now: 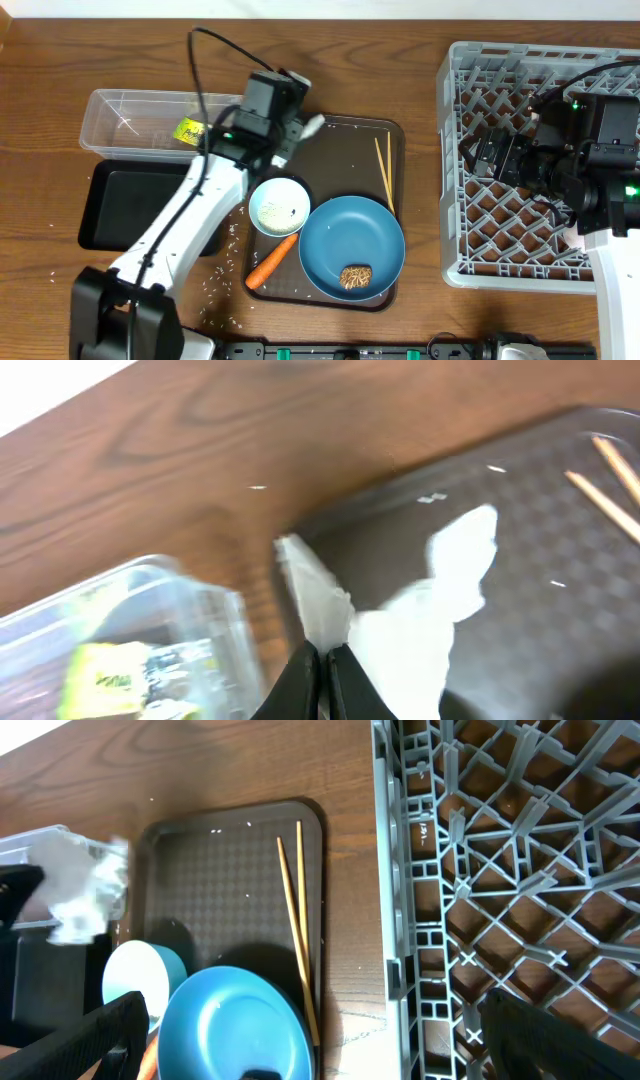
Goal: Sort waste into correct bins and load items into the dishwasher rack
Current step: 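Carry the tissue left and drop it into the clear bin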
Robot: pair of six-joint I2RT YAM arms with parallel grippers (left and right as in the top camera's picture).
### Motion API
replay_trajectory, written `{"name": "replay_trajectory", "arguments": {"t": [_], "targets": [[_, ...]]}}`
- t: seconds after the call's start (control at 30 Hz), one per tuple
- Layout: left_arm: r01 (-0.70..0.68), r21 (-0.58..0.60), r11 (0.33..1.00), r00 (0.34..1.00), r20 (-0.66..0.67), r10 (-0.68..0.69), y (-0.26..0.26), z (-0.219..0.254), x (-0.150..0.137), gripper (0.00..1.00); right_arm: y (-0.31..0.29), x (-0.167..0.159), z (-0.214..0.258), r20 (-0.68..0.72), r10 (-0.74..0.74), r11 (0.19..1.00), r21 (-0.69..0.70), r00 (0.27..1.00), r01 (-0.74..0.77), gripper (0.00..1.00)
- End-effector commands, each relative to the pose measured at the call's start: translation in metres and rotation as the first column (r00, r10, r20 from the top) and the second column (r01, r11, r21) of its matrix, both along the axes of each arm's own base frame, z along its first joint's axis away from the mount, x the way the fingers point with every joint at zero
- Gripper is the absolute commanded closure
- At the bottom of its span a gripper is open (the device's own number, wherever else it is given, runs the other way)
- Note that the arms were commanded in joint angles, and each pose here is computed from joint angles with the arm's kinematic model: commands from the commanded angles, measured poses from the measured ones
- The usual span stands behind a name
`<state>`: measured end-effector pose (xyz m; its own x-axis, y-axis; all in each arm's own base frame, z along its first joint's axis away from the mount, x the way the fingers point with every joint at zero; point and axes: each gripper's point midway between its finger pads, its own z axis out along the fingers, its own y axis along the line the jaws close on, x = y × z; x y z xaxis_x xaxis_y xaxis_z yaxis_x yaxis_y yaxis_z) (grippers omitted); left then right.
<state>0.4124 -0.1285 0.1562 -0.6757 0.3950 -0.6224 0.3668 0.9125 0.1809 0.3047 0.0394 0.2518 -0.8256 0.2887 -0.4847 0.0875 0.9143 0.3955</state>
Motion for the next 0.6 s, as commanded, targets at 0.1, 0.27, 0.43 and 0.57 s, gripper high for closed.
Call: {"name": "replay_trajectory", "arguments": {"t": [0.1, 0.27, 0.43, 0.57], "targets": [[-0.197, 0.045, 0.979, 0.980, -0.006, 0.197, 0.073, -0.014, 0.022, 0.94, 0.003, 0.000, 0.000, -0.003, 0.004, 1.000, 0.002, 1.000, -0.004, 0.01], [-0.268, -0.027, 0.963, 0.958, 0.095, 0.269, 0.107, 0.012, 0.043, 0.94, 0.003, 0.000, 0.000, -0.002, 0.004, 1.000, 0.002, 1.000, -0.004, 0.01], [-0.274, -0.089, 0.957, 0.952, 0.113, 0.283, 0.112, 0.026, 0.044, 0.94, 0.003, 0.000, 0.000, -0.002, 0.004, 1.000, 0.002, 1.000, -0.004, 0.01], [-0.282, -0.077, 0.956, 0.953, 0.089, 0.289, 0.115, 0.018, 0.041, 0.94, 0.003, 0.000, 0.000, -0.002, 0.004, 1.000, 0.002, 1.000, -0.004, 0.01]]}}
